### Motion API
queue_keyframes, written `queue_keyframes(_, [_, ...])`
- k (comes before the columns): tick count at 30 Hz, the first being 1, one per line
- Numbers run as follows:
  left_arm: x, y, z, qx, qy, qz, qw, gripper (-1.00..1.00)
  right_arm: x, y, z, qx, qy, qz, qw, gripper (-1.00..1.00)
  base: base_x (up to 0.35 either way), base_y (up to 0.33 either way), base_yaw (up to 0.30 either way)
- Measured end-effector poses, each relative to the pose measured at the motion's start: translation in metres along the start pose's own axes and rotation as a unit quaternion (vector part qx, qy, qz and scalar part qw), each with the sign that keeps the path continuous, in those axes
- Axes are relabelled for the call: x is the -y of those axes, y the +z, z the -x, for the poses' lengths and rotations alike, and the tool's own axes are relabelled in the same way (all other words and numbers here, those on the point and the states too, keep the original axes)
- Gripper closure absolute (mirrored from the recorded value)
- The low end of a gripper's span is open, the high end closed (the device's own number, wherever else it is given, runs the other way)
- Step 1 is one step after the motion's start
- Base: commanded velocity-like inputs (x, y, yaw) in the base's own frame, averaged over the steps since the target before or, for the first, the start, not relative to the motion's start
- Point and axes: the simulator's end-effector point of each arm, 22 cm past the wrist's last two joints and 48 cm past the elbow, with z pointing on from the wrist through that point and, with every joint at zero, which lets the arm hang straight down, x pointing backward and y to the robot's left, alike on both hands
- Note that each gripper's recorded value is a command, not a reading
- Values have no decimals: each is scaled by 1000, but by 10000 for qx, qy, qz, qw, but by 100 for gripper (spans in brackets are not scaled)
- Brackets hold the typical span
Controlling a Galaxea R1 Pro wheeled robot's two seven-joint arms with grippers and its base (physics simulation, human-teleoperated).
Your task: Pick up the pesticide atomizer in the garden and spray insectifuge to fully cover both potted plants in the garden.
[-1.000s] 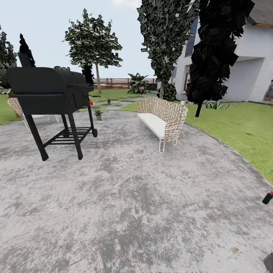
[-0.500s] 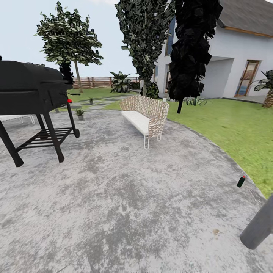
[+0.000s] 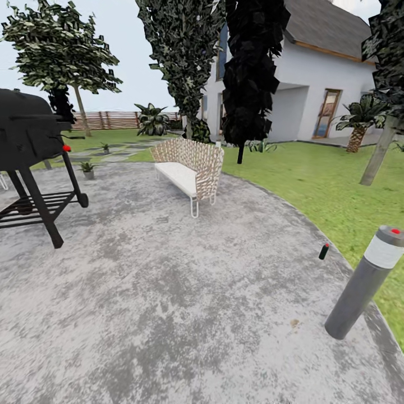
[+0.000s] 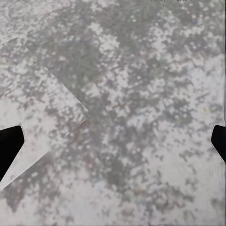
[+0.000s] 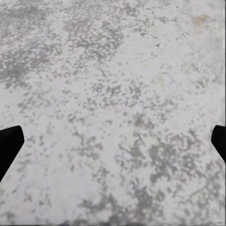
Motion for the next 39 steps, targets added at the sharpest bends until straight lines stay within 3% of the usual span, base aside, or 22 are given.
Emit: queue_keyframes(39, [2, 1, -10, -113, 25, -22, 9999, -100, 0, 0, -9, -110, -5, 1, 9999, -100, 0, -13, -288])
